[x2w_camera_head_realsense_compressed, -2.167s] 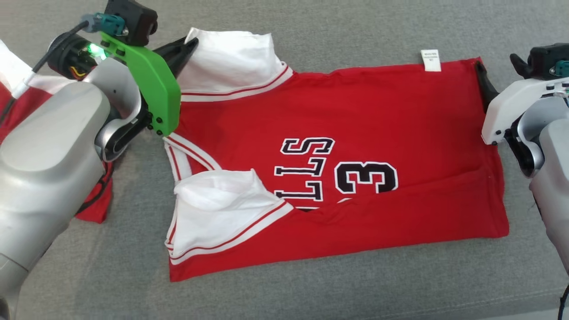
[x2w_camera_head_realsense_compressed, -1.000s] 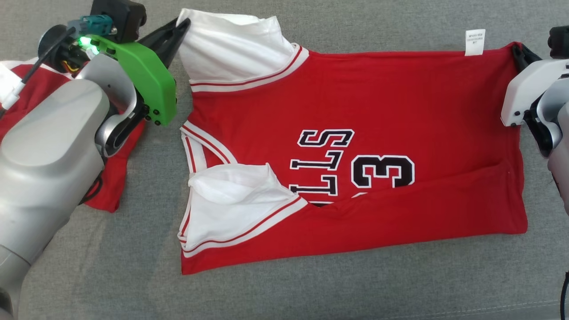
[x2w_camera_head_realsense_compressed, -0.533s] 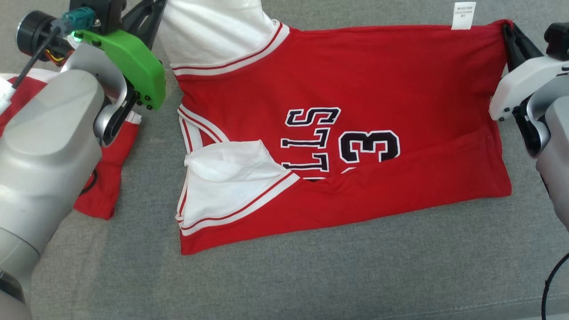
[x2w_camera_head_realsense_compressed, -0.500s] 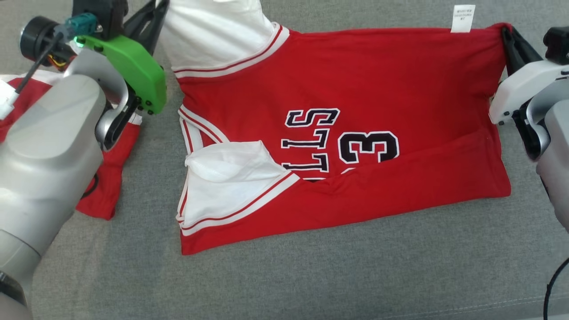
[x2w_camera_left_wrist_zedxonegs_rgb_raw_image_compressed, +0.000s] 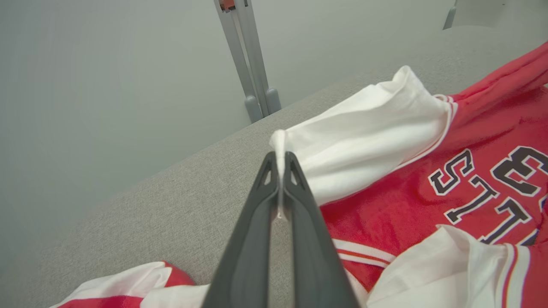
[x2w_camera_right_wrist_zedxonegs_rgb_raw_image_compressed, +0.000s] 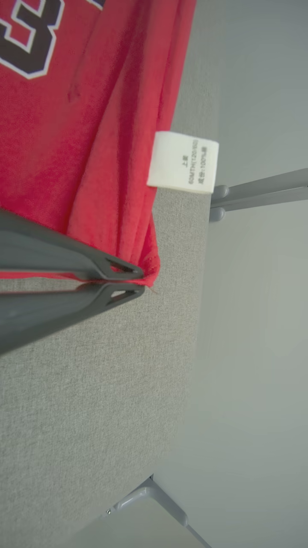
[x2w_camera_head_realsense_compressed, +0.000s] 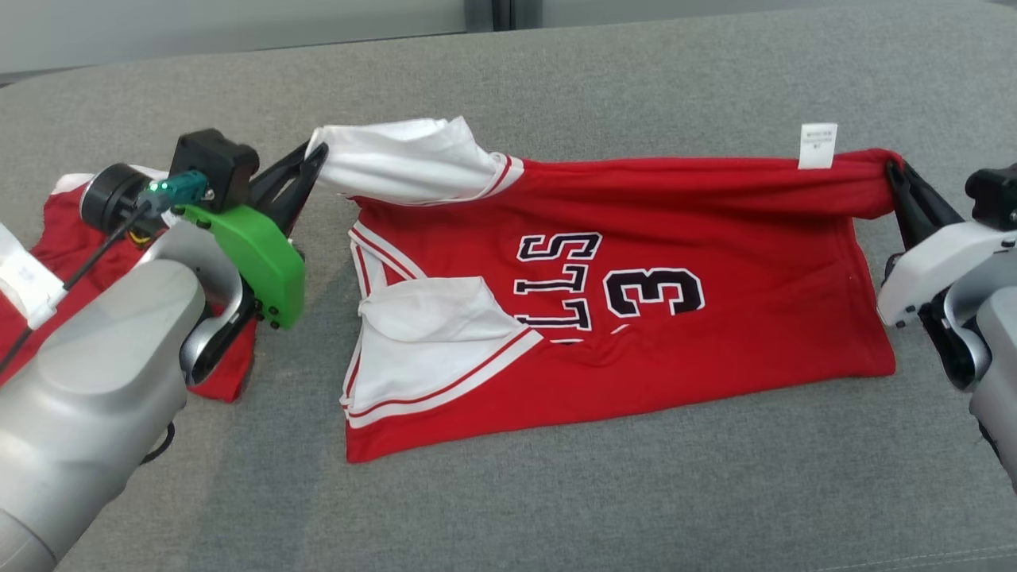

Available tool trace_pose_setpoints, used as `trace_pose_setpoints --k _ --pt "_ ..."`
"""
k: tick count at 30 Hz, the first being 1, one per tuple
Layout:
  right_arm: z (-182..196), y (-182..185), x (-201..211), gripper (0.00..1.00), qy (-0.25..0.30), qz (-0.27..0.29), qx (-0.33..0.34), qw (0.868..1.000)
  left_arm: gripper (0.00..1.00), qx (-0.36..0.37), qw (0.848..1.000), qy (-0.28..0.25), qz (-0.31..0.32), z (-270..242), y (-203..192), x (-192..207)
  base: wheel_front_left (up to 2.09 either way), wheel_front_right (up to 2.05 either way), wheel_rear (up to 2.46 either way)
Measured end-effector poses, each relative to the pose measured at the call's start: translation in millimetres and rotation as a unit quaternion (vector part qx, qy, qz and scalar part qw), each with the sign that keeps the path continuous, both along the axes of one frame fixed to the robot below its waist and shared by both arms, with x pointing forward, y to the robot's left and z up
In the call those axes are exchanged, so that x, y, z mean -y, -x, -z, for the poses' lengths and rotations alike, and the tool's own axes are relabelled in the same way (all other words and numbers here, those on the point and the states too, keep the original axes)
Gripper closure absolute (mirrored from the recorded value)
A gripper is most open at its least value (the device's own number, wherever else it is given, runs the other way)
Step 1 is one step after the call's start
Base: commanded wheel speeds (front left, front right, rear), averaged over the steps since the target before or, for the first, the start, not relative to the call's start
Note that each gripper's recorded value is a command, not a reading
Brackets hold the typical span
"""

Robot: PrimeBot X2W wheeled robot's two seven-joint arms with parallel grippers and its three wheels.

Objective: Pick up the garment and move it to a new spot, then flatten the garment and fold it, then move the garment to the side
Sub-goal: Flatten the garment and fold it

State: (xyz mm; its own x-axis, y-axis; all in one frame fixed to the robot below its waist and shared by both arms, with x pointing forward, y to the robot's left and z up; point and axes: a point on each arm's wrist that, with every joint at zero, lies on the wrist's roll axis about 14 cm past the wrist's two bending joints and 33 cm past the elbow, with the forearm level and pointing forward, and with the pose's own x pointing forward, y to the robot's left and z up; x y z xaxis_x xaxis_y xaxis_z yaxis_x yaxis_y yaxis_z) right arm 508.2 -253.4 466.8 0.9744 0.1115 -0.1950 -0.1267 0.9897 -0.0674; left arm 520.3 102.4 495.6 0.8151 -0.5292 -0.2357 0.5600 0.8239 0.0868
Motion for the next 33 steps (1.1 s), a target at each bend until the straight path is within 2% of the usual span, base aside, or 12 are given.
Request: trace_pose_setpoints --k 9,20,25,33 --pt "3.3 31.9 1.3 1.0 -0.003 -0.017 -0.018 1.0 1.0 -0.034 0.999 -0.007 0.024 1.7 61.4 -0.8 0.0 0.0 0.0" --pt "30.5 64.3 7.9 1.0 0.0 -0.027 -0.1 0.995 1.0 -0.134 0.989 -0.028 0.061 34.3 134.5 3.9 0.0 0.0 0.0" --pt "46.0 79.5 7.7 1.0 -0.005 -0.03 -0.146 0.989 1.0 -0.171 0.982 -0.029 0.069 51.1 153.3 8.2 0.0 0.0 0.0" --pt "59.8 95.9 8.3 1.0 -0.013 -0.034 -0.198 0.98 1.0 -0.195 0.978 -0.039 0.066 67.5 161.1 6.6 0.0 0.0 0.0"
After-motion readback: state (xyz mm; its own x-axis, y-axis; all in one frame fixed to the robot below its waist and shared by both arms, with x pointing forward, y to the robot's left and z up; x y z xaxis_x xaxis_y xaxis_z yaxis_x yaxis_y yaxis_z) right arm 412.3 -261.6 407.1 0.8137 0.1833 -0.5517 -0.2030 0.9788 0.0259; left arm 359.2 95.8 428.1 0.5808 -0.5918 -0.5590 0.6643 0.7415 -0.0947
